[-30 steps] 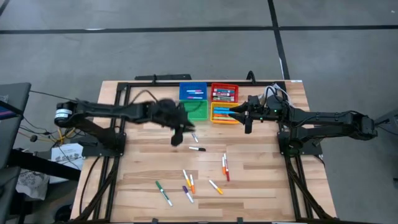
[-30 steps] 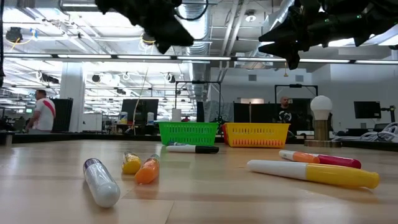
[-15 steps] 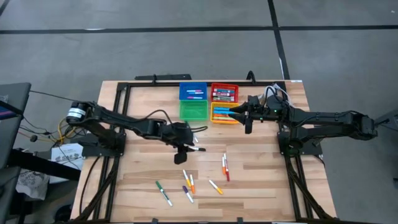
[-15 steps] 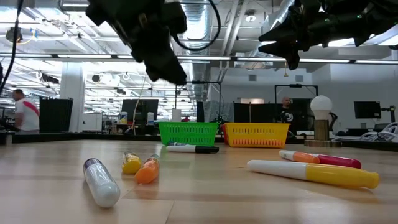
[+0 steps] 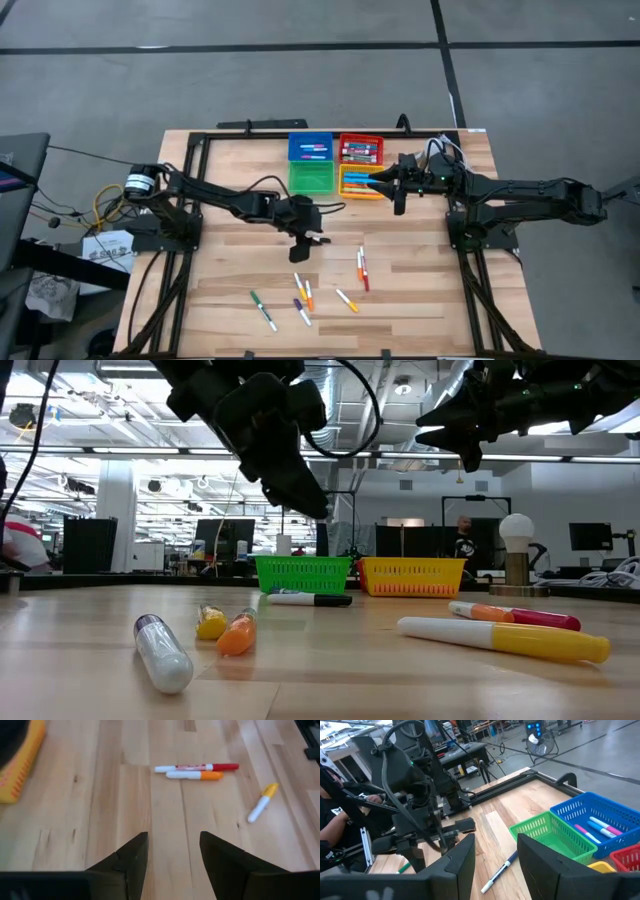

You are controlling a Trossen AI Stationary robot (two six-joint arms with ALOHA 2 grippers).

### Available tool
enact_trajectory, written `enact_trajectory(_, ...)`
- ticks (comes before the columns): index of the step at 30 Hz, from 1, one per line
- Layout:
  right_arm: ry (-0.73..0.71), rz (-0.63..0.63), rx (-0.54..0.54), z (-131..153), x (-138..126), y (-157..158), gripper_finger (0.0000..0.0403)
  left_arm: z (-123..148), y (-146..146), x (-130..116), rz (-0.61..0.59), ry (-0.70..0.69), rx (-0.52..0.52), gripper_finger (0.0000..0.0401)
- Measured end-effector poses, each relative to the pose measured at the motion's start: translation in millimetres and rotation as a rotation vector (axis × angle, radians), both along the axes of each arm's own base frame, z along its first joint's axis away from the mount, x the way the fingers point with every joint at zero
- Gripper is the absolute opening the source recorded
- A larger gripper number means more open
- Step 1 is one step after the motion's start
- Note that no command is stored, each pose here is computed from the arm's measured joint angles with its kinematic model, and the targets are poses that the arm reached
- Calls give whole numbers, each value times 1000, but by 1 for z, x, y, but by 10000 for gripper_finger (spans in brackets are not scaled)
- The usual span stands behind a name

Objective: Pick & Place Markers
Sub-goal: Put the black highlighter pen into the blue bin

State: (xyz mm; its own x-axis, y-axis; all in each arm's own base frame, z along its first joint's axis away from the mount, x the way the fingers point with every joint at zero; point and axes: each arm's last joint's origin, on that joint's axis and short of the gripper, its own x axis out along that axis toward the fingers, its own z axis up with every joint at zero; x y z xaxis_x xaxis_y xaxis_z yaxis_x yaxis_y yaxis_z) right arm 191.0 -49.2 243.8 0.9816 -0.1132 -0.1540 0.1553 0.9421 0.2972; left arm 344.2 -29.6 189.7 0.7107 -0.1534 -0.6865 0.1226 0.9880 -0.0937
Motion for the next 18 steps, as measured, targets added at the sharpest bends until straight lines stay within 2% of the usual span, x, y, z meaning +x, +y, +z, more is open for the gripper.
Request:
enact_trajectory(9, 0, 0, 0, 0, 0, 0, 135, -2, 9, 3, 19, 7, -6, 177)
enact_trajectory(13, 0, 0, 0, 0, 0, 0, 134, -16, 8, 6, 36, 50, -23, 177)
enact_trajectory(18, 1, 1, 0, 0, 0, 0, 133, -37, 8, 10, 59, 109, 7, 176)
